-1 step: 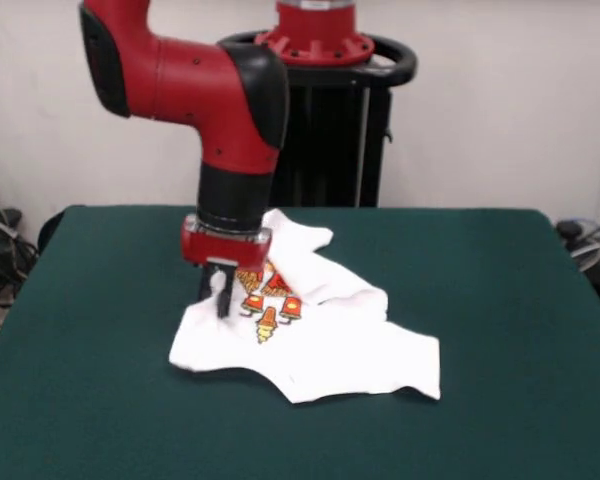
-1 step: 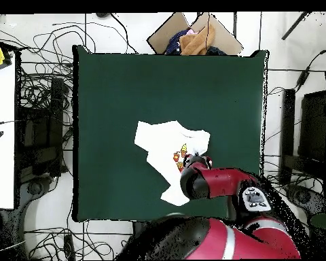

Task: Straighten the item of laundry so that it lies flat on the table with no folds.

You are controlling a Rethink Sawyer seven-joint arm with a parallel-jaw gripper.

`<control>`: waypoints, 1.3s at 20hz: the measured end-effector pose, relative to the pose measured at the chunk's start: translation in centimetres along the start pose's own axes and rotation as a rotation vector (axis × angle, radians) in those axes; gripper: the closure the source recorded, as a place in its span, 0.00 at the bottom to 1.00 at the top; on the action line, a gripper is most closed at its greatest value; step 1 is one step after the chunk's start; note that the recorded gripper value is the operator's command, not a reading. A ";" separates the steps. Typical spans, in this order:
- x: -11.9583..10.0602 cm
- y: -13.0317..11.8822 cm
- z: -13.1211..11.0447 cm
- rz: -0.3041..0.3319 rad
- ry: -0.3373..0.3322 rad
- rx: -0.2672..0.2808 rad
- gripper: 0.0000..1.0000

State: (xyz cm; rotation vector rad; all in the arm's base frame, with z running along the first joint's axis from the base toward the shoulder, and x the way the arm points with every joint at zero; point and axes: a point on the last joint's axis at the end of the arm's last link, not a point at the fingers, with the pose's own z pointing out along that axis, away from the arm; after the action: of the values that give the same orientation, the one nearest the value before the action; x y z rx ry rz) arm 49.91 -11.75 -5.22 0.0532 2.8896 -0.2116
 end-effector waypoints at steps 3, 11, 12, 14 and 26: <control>0.1 -1.1 0.7 0.016 -0.021 -0.002 0.00; -1.1 -1.5 -1.2 0.064 -0.036 -0.004 0.00; -1.3 -1.3 -1.9 0.075 -0.028 -0.003 0.00; -1.7 -0.8 -3.6 0.107 -0.001 -0.003 0.00; -0.4 1.0 -6.7 0.181 0.086 -0.018 0.00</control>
State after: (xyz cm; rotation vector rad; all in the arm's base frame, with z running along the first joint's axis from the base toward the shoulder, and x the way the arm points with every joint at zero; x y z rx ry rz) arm 48.78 -9.77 1.21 0.3270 2.9490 -0.1535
